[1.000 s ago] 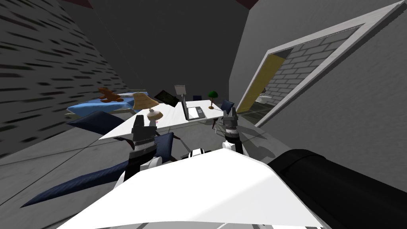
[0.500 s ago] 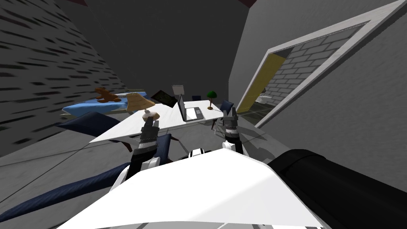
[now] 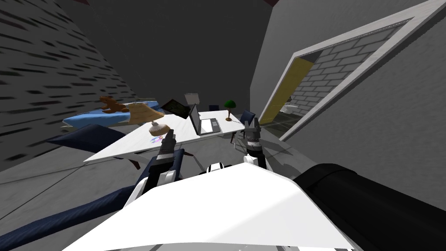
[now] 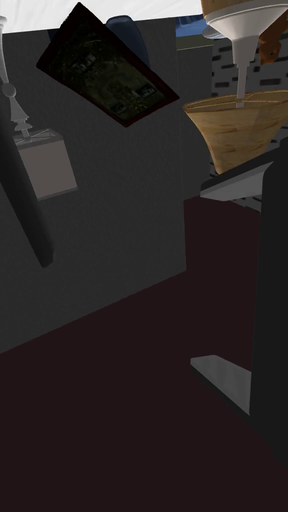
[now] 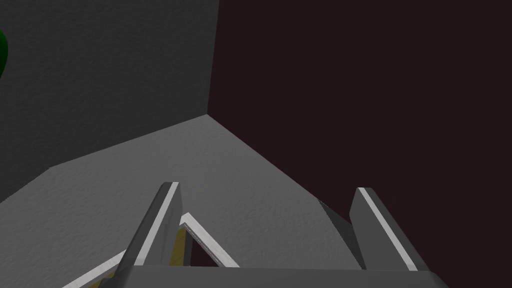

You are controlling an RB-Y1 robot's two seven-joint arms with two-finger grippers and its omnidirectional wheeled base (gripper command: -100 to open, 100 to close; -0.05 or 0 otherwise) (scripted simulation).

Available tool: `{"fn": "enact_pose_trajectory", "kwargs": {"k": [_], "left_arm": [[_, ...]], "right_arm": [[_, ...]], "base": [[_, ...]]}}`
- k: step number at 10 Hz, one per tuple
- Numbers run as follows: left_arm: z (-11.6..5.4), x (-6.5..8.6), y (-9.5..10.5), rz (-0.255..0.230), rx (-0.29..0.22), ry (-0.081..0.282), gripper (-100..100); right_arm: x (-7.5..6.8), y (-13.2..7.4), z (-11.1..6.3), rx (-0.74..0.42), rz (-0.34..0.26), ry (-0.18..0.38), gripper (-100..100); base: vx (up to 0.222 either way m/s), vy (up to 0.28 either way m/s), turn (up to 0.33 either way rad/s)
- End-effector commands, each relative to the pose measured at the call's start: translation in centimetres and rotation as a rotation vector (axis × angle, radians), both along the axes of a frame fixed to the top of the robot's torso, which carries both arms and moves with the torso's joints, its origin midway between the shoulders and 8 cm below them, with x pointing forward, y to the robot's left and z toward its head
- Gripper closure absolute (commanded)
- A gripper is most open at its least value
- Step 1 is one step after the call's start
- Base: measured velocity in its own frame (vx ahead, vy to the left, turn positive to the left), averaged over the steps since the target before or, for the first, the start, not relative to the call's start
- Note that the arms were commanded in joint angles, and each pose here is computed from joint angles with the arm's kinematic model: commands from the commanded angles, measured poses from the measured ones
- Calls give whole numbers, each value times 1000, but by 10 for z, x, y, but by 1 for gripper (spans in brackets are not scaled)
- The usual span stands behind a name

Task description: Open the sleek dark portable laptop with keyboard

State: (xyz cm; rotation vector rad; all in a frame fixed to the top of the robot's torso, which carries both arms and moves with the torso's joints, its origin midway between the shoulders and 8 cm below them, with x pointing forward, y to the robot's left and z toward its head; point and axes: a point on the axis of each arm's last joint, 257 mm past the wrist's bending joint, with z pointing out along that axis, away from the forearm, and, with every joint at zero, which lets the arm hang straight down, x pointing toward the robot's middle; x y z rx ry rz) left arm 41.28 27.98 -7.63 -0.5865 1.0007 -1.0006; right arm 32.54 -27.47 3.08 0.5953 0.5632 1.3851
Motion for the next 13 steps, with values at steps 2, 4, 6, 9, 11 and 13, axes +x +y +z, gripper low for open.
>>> {"fn": "enact_pose_trajectory", "kwargs": {"k": [2,4,6,9,11,13], "left_arm": [[-40,20,13,64,51,100,-100],[-57,28,20,88,85,147,-100],[-75,36,29,111,136,198,-100],[-101,47,46,146,223,273,-100],[-115,52,57,166,268,314,-100],[-134,58,73,198,332,374,-100]], "right_arm": [[0,0,0,0,0,0,0],[0,0,0,0,0,0,0],[0,0,0,0,0,0,0],[0,0,0,0,0,0,0],[0,0,0,0,0,0,0],[0,0,0,0,0,0,0]], "base": [[69,-107,-2],[67,-107,-2],[80,-99,-1],[78,-113,-1],[33,-57,-2],[72,-97,-3]]}}
